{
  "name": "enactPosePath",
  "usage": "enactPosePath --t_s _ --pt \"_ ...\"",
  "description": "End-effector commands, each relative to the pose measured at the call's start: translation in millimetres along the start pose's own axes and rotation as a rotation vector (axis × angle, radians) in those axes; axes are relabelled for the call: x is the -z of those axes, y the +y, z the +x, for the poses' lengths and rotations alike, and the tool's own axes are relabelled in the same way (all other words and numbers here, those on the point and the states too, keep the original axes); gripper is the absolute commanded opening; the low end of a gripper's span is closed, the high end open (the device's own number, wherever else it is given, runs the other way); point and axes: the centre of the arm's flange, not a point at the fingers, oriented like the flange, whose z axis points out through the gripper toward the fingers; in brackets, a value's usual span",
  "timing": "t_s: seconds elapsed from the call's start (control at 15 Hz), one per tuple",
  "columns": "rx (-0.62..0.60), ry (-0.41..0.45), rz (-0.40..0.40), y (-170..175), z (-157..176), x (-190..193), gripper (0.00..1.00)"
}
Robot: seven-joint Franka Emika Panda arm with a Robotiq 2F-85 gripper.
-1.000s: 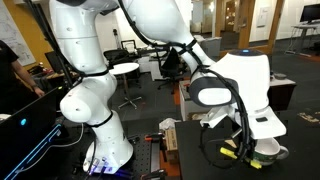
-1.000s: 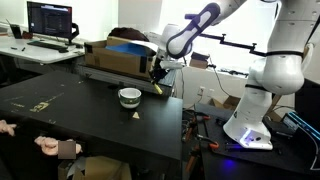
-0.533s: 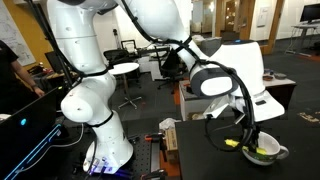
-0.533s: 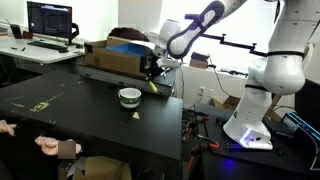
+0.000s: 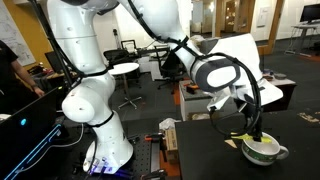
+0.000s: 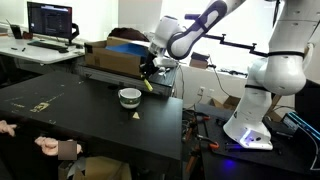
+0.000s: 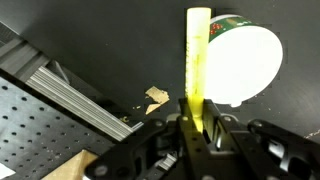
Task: Move the white mug backwards, put the yellow marker inside the mug
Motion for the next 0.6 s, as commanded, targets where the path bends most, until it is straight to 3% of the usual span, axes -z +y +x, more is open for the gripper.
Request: enactPosePath --t_s 0.0,0.53 --pt "0.011 0.042 -0.005 -21.9 -5.0 9.3 0.05" --pt "0.07 0.12 -0.041 -63.2 -24.7 5.8 0.05"
